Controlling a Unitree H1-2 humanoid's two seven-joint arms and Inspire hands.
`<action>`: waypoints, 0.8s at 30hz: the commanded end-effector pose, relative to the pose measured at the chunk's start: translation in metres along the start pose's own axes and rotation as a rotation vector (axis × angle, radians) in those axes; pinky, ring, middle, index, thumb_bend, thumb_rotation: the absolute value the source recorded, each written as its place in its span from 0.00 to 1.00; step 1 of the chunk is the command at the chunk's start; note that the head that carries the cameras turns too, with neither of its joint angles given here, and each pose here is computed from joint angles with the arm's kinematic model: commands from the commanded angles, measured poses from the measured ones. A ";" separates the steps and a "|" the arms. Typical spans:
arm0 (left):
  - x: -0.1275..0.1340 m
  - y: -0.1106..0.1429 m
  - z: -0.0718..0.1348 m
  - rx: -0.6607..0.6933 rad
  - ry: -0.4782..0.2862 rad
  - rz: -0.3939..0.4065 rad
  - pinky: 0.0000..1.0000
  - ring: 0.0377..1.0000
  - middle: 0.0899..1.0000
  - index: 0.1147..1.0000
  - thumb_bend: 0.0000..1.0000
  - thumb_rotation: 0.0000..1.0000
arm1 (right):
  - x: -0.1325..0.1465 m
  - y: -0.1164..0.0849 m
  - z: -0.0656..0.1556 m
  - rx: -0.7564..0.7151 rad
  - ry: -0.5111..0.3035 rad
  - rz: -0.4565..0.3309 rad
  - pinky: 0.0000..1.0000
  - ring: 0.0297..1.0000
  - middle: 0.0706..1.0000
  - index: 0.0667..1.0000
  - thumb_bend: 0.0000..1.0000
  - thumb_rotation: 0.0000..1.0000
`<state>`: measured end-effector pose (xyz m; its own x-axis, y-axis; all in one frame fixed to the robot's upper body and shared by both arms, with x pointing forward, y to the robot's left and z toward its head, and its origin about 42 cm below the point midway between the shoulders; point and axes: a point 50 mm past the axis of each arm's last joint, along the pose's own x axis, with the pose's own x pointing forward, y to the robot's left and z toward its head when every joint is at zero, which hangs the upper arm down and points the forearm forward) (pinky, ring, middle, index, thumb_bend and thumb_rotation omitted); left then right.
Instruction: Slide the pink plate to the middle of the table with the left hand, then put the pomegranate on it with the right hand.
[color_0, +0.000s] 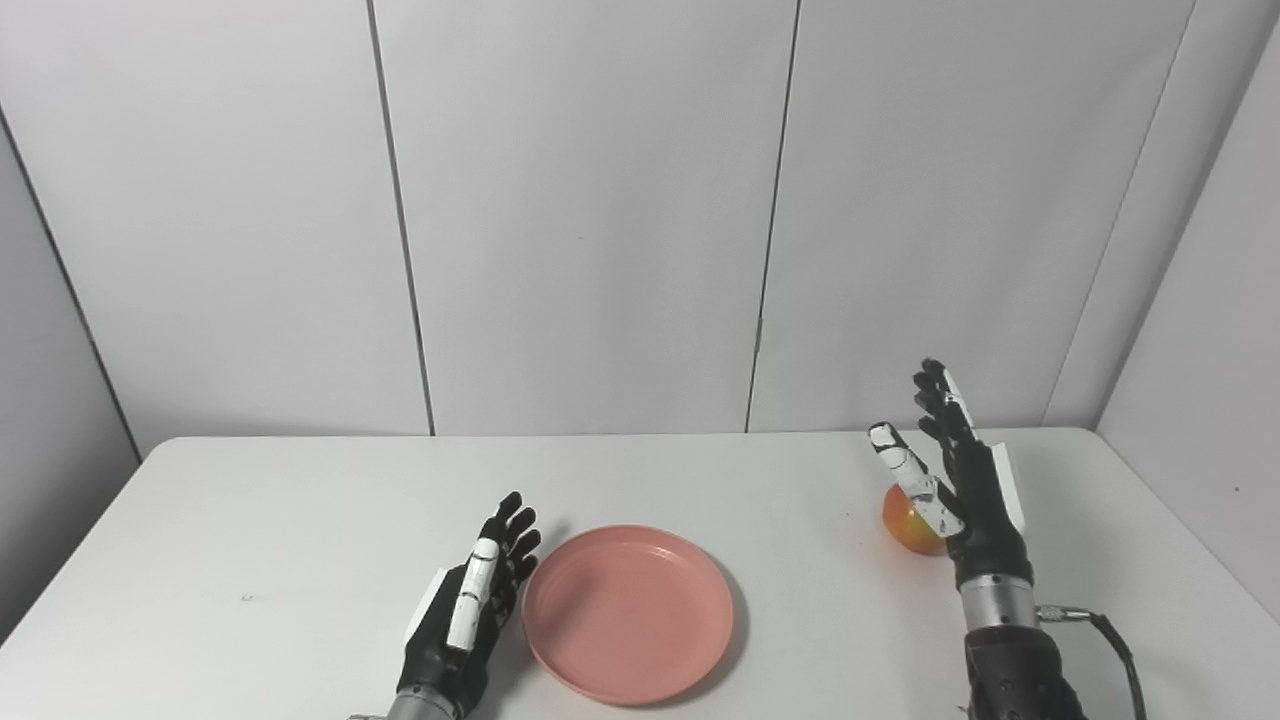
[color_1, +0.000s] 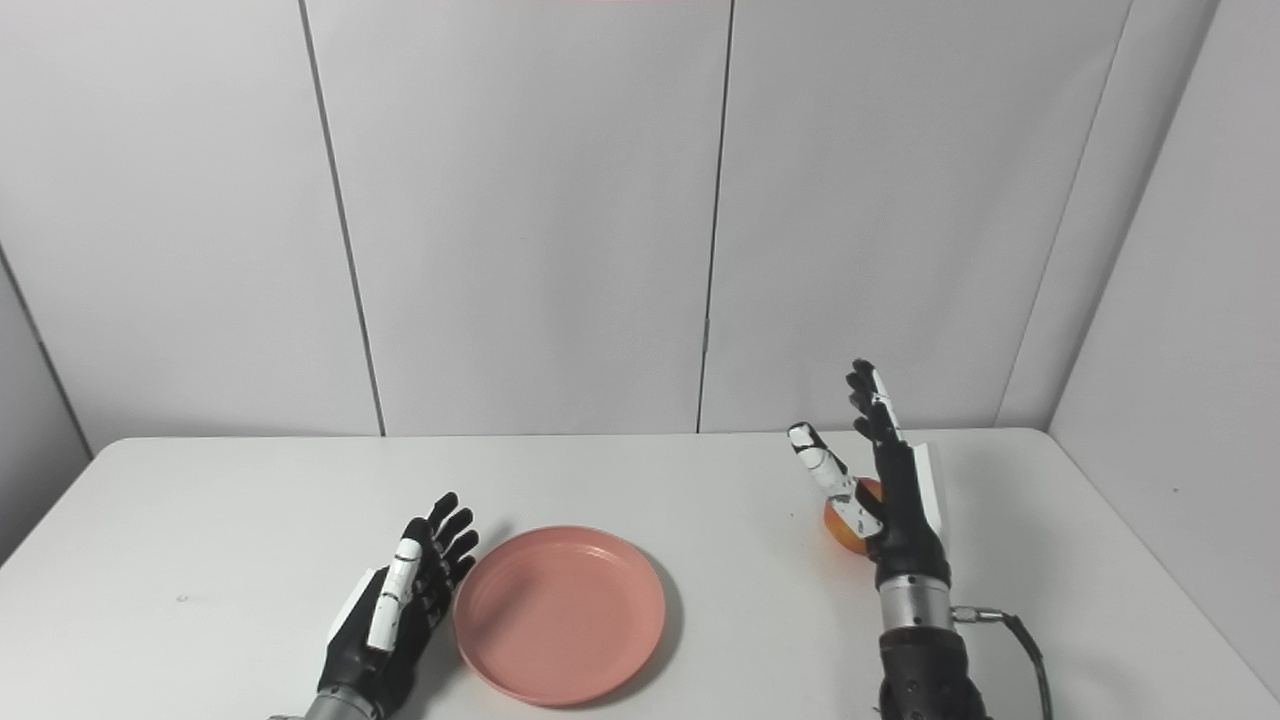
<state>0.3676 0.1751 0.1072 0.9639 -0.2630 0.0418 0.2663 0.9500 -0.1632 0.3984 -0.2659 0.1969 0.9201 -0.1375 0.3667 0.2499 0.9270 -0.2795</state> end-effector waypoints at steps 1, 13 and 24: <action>-0.002 0.001 -0.001 -0.009 -0.008 0.004 0.97 0.97 0.98 0.98 0.53 1.00 | 0.022 -0.010 0.021 -0.007 -0.073 -0.038 0.90 0.91 0.91 0.93 0.62 0.82; 0.001 0.002 0.001 0.030 -0.018 0.009 0.97 0.97 0.98 0.98 0.53 1.00 | 0.033 -0.027 0.018 -0.136 -0.090 -0.031 0.87 0.91 0.91 0.92 0.60 0.80; 0.005 0.004 -0.005 0.045 -0.019 0.015 0.97 0.98 0.99 0.99 0.53 1.00 | 0.038 -0.034 0.009 -0.200 -0.018 0.006 0.85 0.89 0.91 0.92 0.72 0.58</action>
<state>0.3748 0.1741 0.1070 0.9669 -0.2497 0.0520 0.2545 0.9580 -0.1324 0.4093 -0.2955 0.1997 0.9373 -0.1338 0.3218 0.2743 0.8527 -0.4446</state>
